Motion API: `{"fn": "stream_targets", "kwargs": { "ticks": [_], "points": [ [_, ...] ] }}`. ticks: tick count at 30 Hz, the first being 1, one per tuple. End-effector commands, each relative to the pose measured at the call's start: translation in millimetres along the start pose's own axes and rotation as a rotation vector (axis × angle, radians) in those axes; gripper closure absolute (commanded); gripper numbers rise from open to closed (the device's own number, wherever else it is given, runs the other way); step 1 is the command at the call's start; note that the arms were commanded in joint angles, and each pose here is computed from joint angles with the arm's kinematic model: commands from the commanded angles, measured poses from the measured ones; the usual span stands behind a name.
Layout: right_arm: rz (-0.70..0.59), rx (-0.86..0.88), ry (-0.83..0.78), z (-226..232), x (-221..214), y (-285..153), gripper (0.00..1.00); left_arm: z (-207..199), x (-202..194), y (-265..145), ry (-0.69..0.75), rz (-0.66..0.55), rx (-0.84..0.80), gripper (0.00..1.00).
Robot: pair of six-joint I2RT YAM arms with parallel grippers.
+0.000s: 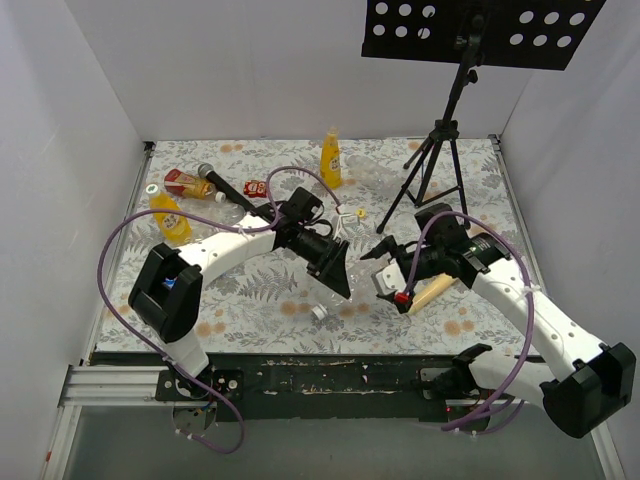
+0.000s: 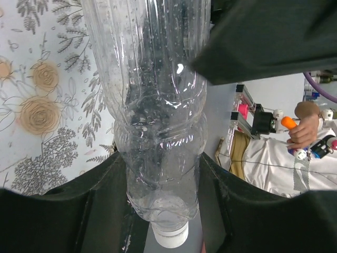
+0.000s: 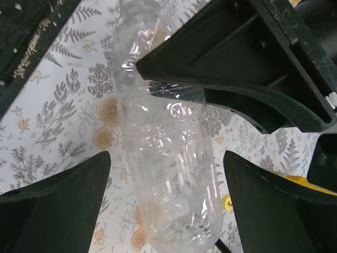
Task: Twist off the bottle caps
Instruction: Unscrew the bottle cap from the plastic bottle.
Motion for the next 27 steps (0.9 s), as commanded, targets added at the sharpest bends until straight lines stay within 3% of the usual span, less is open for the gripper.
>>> {"fn": "stream_targets", "kwargs": {
  "ticks": [1,9,13,17,20,23,25,27],
  "points": [
    [0.13,0.003,-0.007,-7,-13,7,0.05,-12,5,6,0.035,0.028,-0.074,0.78],
    [0.205,0.124,-0.042,12,-21,30,0.12,-18,16,10,0.043,0.011,-0.091,0.78],
    [0.244,0.148,-0.044,23,-27,36,0.22,-19,20,10,0.048,0.003,-0.106,0.78],
    [0.216,0.137,-0.016,21,-23,37,0.4,-20,20,11,0.049,-0.006,-0.11,0.76],
    [0.201,0.144,-0.008,21,-19,36,0.64,-22,24,7,0.058,-0.04,-0.082,0.72],
    [0.208,0.148,-0.001,26,-17,32,0.78,-27,28,-2,0.072,-0.113,-0.018,0.57],
    [0.206,0.148,0.006,30,-16,30,0.8,-34,31,-15,0.091,-0.199,0.022,0.37],
    [0.192,0.14,0.028,34,-14,27,0.82,-39,31,-31,0.107,-0.283,0.045,0.27]
  ]
}}
Point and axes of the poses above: each gripper's point midway between its finger pads, its own y axis out along the fingers, its own z axis along the line the jaws close on, x = y × z, the point moved 8 cm from there along -y, back along the fingers, and after that the axes turned 9 degrees about -y, right-handed, at the moved point
